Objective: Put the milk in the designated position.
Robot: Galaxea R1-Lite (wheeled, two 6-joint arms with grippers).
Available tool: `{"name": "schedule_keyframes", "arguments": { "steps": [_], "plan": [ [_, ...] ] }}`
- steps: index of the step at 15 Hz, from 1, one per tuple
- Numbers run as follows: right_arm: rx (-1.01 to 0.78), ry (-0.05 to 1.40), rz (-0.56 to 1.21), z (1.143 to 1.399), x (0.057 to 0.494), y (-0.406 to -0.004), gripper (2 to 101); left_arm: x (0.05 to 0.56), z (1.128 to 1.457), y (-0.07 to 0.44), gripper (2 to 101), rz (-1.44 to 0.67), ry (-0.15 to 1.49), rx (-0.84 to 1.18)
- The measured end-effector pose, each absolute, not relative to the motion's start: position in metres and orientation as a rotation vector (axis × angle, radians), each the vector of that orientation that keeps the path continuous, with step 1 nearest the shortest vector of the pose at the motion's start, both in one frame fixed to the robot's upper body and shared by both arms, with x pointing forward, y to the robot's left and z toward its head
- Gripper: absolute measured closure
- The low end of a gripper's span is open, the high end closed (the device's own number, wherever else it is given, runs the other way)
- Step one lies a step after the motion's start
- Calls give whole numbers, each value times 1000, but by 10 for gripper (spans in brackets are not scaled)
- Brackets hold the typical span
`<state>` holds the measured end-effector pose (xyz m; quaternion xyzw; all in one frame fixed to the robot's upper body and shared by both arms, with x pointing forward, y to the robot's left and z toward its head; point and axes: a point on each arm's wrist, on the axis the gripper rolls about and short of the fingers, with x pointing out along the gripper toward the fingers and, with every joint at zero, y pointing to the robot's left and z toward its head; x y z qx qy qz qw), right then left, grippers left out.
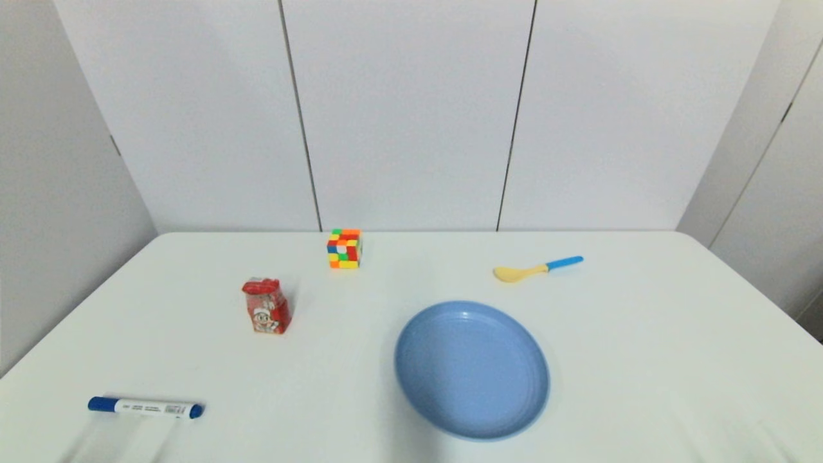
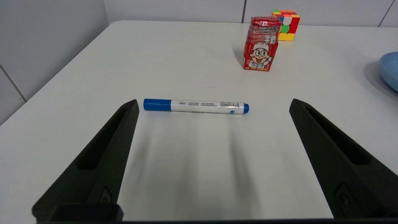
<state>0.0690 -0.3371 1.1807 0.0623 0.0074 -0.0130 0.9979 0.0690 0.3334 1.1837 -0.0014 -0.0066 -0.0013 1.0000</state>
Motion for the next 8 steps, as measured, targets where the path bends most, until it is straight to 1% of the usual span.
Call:
{"name": "schedule_keyframes", "arguments": {
  "steps": [8],
  "plan": [
    [125,15,-26,1181,69,-337,43,69,1184,333,53,-2,-13,-6]
  ]
}}
